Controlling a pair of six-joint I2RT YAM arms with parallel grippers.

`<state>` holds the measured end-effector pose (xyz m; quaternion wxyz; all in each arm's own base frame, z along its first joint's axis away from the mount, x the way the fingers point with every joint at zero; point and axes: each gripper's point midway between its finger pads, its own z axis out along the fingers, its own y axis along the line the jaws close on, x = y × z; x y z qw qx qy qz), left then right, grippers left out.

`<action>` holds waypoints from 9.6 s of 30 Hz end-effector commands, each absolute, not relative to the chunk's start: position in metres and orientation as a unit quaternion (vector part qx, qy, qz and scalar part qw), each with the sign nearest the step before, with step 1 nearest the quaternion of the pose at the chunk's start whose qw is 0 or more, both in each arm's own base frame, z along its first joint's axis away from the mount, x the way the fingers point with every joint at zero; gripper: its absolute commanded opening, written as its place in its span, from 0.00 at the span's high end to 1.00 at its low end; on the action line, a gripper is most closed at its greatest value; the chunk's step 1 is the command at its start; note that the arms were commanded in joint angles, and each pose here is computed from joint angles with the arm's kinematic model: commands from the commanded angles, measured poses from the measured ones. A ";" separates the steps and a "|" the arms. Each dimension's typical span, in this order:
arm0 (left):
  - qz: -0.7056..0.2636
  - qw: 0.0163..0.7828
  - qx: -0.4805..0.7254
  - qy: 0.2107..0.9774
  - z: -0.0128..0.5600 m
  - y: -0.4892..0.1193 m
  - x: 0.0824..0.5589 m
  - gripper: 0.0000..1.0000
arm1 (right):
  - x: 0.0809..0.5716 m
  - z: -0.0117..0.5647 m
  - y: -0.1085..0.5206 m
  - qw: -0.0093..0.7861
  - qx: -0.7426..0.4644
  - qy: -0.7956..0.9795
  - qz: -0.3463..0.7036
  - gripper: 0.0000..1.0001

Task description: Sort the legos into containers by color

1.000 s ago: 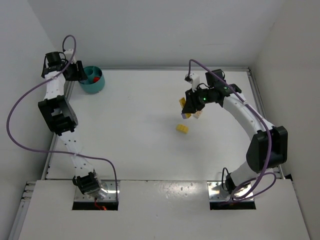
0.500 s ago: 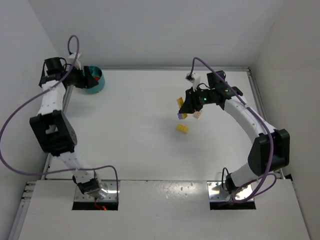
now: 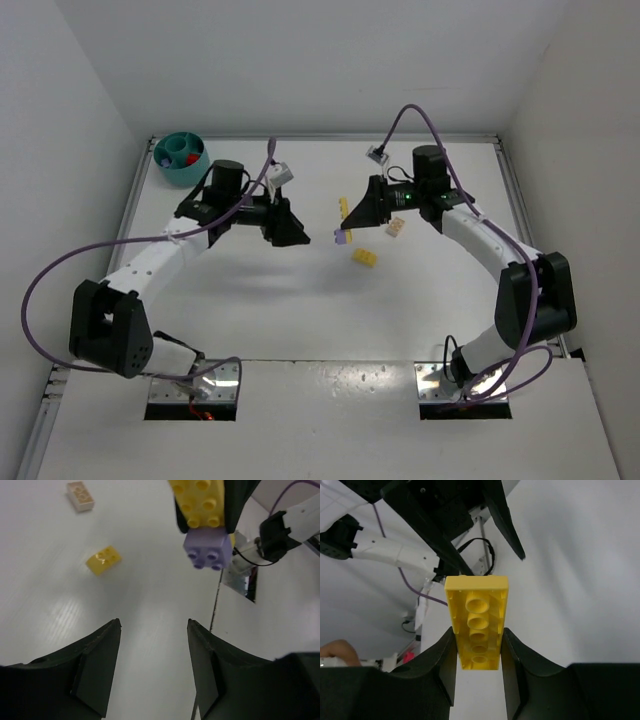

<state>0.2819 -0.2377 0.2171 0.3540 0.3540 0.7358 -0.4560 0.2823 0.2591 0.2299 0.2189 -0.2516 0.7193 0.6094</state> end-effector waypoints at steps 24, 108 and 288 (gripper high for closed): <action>-0.590 0.287 0.366 0.660 0.272 -0.320 0.249 0.34 | 0.258 0.253 0.263 0.213 -0.307 0.660 0.651 1.00; -0.096 0.487 -0.036 0.867 0.157 0.173 0.596 0.55 | 0.307 0.217 0.234 0.281 -0.318 0.743 0.517 1.00; -0.001 0.588 -0.139 0.797 0.227 0.142 0.620 0.59 | 0.319 0.179 0.275 0.375 -0.386 0.806 0.244 0.35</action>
